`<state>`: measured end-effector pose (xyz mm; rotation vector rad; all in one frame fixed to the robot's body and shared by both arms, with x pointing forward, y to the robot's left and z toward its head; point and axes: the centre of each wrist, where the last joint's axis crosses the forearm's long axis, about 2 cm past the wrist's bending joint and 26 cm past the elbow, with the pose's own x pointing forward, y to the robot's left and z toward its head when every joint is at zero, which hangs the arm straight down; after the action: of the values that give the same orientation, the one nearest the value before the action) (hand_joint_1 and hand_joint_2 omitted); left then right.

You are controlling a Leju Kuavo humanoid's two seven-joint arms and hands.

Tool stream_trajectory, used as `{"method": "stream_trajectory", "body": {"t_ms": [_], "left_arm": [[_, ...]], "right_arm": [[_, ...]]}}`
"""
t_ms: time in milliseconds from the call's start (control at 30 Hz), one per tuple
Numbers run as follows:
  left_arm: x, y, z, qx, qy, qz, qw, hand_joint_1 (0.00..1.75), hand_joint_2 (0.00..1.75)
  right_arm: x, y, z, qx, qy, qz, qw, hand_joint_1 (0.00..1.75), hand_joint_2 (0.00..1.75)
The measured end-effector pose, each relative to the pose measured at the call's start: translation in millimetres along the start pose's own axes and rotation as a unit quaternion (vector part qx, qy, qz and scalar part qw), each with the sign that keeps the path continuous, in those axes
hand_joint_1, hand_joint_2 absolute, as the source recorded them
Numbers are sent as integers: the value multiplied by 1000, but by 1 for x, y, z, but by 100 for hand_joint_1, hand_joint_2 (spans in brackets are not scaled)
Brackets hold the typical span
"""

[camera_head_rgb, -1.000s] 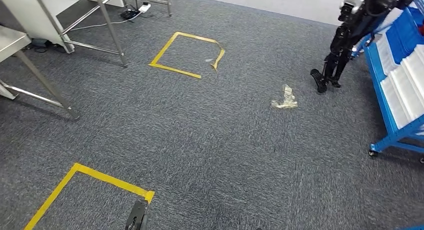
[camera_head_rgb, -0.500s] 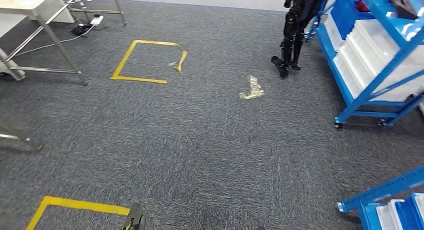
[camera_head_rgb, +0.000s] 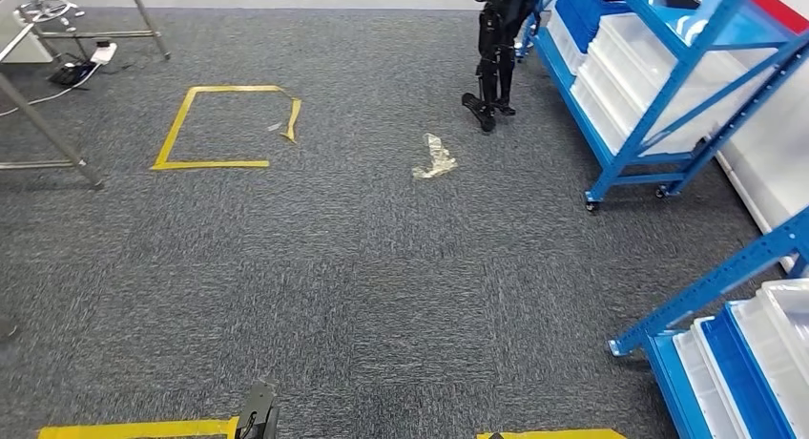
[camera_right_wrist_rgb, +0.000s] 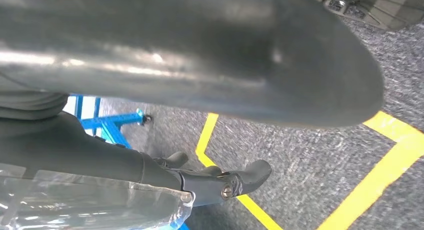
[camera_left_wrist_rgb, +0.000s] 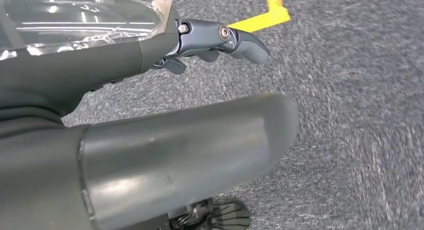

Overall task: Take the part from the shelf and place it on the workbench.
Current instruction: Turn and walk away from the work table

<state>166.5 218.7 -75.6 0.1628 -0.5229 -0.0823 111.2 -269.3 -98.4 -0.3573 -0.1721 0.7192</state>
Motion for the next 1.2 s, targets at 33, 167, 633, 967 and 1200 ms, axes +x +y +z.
{"method": "stream_trajectory", "body": {"t_ms": [33, 167, 633, 967, 1200], "left_arm": [[0, 0, 0, -1, 0, -2, 1000, 0, 0], [0, 0, 0, -2, 7, -11, 1000, 0, 0], [-11, 4, 1, -1, 19, -14, 1000, 0, 0], [-10, 3, 1, 6, 16, -16, 1000, 0, 0], [-7, 2, 1, 4, 12, -16, 1000, 0, 0]], "right_arm": [[1, -1, 0, 0, -1, 0, 1000, 0, 0], [0, 2, 0, 9, 2, -2, 1000, 0, 0], [-4, 12, 2, 18, 6, -4, 1000, 0, 0], [-5, 15, 3, 22, 7, -5, 1000, 0, 0], [-4, 14, 3, 20, 5, -4, 1000, 0, 0]]}}
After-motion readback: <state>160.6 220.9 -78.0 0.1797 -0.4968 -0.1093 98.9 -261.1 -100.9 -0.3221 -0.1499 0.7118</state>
